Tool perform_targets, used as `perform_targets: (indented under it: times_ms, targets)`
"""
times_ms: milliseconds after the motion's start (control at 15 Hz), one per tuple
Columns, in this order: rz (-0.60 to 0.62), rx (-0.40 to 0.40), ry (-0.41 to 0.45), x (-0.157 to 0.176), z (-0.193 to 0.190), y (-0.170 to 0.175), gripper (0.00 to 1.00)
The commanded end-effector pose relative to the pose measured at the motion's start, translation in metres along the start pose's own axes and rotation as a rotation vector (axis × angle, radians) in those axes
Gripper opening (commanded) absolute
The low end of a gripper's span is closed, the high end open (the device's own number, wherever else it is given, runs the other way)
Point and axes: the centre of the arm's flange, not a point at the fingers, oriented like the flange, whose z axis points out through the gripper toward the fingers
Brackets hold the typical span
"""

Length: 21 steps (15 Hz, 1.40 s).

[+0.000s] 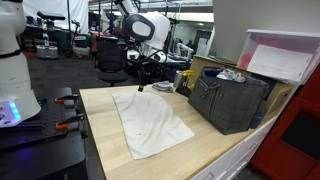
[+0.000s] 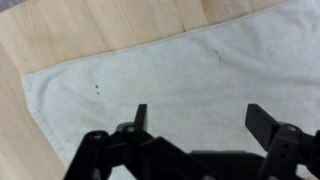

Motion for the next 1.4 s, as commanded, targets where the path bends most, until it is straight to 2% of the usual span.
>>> perform_targets:
  times_ms: [0, 133, 333, 600, 800, 1333]
  targets:
    - [-0.185, -0.017, -0.085, 0.03, -0.01, -0.024, 1.0]
    - [-0.274, -0.029, -0.116, 0.037, -0.012, -0.033, 1.0]
    - [-0.341, -0.046, -0.128, 0.046, -0.016, -0.036, 1.0]
    - [-0.346, -0.072, -0.177, 0.042, -0.022, -0.033, 1.0]
    - [-0.346, -0.063, -0.213, 0.02, -0.035, -0.035, 1.0]
    - [-0.371, -0.048, -0.015, -0.047, -0.115, -0.061, 1.0]
